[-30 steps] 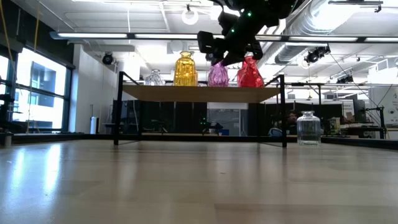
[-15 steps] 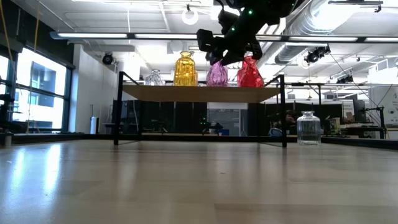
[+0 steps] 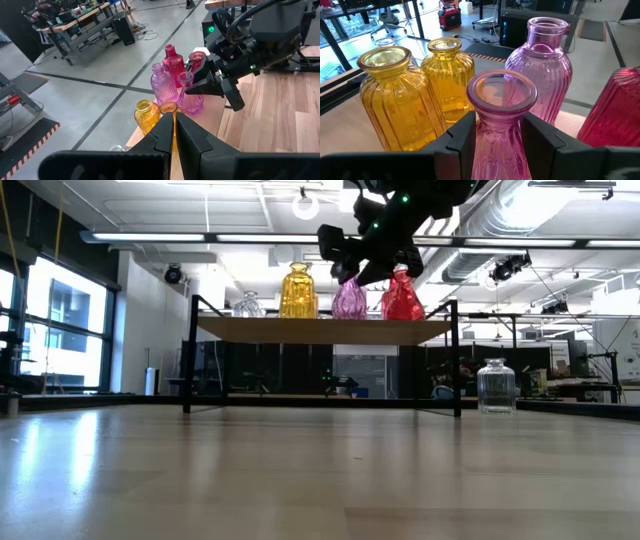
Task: Sort vases onto shelf
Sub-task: Put the top violet vase aligned with the other violet vase on the shelf
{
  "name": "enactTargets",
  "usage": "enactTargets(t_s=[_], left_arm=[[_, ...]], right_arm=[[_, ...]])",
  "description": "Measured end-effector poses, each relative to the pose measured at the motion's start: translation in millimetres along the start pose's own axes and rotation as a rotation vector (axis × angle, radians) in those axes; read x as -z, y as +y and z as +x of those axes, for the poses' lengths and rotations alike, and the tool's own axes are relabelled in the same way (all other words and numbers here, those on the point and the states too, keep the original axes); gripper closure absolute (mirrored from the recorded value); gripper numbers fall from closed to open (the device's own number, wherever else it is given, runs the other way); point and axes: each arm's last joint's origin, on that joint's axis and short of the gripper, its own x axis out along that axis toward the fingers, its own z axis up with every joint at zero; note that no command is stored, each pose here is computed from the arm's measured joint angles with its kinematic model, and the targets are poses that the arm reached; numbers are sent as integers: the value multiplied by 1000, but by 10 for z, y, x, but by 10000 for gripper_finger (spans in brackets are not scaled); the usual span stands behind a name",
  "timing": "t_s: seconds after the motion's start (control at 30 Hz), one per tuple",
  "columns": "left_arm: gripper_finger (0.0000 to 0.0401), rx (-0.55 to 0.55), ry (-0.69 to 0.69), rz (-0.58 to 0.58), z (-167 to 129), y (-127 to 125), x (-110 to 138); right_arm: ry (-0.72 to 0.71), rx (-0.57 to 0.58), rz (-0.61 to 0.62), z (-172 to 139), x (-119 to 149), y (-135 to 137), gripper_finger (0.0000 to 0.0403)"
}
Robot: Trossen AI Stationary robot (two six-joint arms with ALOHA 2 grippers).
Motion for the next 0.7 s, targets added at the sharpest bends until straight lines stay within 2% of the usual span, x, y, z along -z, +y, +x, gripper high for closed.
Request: enactTargets(t_s=[0.27, 0.47, 0.57, 0.7], left_arm=[[389, 3, 21, 20, -7, 1, 24], [389, 6, 59, -12, -158, 68, 116], [389, 5, 73, -68, -297, 122, 263], [389, 7, 66, -142, -408, 133, 594]], right_arm=[[0, 9, -2, -1, 1, -8, 283], [-5, 24, 2, 18, -4, -25, 283], [-3, 21, 3, 27, -7, -30, 283], [-3, 21, 4, 29, -15, -28, 283]])
